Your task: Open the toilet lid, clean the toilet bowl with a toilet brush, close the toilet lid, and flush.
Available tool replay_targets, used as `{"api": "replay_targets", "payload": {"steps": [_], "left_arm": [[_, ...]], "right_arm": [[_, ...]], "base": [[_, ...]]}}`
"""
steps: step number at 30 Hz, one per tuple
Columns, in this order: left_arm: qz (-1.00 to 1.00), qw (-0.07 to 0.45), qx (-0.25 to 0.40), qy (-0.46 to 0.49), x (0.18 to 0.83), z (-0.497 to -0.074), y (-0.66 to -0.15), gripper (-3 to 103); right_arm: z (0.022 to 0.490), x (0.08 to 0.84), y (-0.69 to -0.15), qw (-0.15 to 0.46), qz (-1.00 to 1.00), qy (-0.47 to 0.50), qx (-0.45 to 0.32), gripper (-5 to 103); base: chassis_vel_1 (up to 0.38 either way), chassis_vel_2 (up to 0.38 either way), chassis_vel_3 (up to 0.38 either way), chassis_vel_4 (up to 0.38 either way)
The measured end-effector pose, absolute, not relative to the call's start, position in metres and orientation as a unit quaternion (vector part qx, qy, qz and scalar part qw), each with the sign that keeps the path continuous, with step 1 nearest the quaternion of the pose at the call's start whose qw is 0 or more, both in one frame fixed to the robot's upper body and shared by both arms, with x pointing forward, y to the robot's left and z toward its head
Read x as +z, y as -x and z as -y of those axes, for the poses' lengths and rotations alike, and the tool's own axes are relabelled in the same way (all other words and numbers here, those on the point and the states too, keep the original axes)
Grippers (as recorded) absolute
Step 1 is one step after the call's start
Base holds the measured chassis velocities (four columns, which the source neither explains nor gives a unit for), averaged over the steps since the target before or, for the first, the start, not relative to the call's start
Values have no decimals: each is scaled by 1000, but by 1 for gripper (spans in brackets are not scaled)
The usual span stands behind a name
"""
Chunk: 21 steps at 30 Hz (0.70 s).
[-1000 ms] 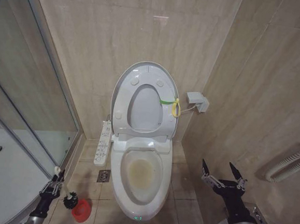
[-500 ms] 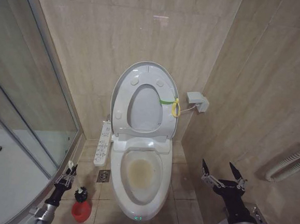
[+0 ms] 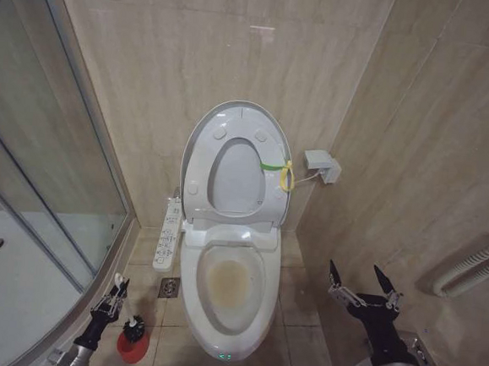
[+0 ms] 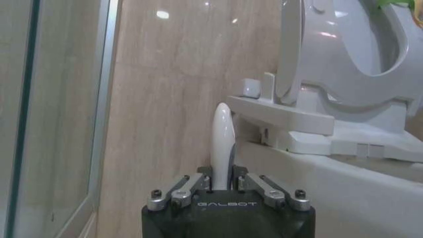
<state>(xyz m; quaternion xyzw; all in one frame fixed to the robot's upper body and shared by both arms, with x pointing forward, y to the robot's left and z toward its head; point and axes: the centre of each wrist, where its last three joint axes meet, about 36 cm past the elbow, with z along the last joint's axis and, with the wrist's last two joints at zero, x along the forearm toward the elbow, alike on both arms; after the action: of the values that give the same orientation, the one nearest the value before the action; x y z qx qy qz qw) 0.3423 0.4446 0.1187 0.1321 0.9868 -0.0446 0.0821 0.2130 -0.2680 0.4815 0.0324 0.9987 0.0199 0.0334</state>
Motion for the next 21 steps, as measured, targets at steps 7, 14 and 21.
{"api": "replay_targets", "payload": {"steps": [7,14,21], "left_arm": [[-988,70,-45,-133,113,-448,-336,19],[-988,58,-43,-136,110,-449,-331,19],[-989,52,-37,-137,111,-460,-329,19]], "right_arm": [[268,481,-213,33,-999,-32,20,100],[268,481,-213,33,-999,-32,20,100],[268,481,-213,33,-999,-32,20,100]], "base": [[0,0,0,0],[0,0,0,0],[0,0,0,0]]}}
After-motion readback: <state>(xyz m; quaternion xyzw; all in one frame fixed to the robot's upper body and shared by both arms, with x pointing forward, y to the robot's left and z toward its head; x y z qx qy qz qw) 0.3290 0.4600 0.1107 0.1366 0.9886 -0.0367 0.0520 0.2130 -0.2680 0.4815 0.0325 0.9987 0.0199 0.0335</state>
